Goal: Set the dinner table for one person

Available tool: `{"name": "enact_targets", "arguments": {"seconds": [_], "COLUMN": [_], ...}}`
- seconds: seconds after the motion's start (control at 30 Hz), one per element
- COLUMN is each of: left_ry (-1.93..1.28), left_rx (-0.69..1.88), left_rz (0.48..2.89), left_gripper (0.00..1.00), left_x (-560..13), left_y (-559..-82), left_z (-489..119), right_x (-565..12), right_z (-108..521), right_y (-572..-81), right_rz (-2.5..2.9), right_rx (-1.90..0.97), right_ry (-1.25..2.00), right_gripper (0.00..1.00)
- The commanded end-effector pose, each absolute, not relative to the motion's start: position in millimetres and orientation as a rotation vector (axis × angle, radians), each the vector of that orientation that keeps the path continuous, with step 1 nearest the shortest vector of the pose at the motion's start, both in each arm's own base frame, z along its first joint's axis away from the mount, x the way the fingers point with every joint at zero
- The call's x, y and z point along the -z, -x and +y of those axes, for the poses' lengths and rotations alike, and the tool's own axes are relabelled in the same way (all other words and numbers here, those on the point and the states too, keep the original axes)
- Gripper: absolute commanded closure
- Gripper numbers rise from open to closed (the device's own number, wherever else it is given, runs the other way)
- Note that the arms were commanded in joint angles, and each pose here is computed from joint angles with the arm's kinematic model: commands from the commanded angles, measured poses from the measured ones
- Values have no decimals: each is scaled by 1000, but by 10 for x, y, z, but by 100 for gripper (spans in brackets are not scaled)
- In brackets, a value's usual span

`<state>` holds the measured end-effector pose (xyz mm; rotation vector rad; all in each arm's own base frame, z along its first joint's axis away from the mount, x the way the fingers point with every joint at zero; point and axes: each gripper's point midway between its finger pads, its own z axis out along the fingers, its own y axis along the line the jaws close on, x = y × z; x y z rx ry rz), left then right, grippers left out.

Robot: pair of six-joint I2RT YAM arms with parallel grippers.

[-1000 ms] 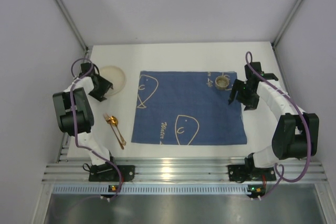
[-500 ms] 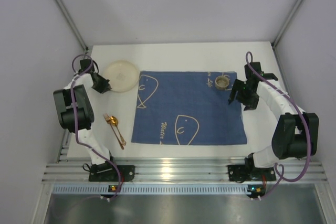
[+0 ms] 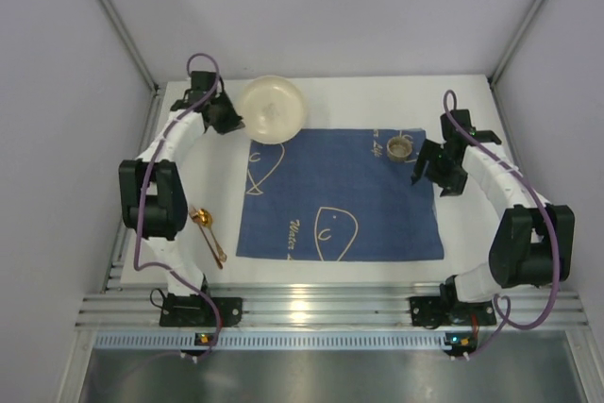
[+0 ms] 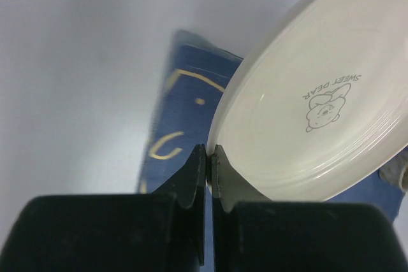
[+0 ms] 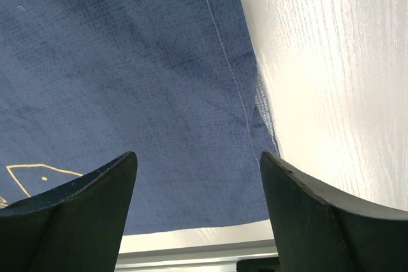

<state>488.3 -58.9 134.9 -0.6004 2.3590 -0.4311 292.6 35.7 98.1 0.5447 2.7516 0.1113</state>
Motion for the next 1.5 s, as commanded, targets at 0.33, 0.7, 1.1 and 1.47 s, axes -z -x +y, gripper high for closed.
{"name": "enact_targets", "arguments": {"seconds": [0.33,0.7,1.1,1.47], "left_ry": [-14,-164,-175,-62], "left_rx": [771,663,545,441], "left_rz": [2567,2765,2892,2729], "left_gripper": [100,100,69,10], "left_x": [-1237,-787,-416,-954], "left_y": [-4076,-3459,-3376,-4076], "left_z": [-2450,-2623,-2602,-2265], "right_x": [-1131,-1045,-1003,-939], "right_z": [335,331,297,284], "right_y": [-2821,-2728,-2674,-2669], "right_rz": [2676,2682,2690,2713], "right_rx": [-104,-108,-97,-95], "right_ry": [-522,-510,-488,-481], "right_gripper": [21,21,21,21]}}
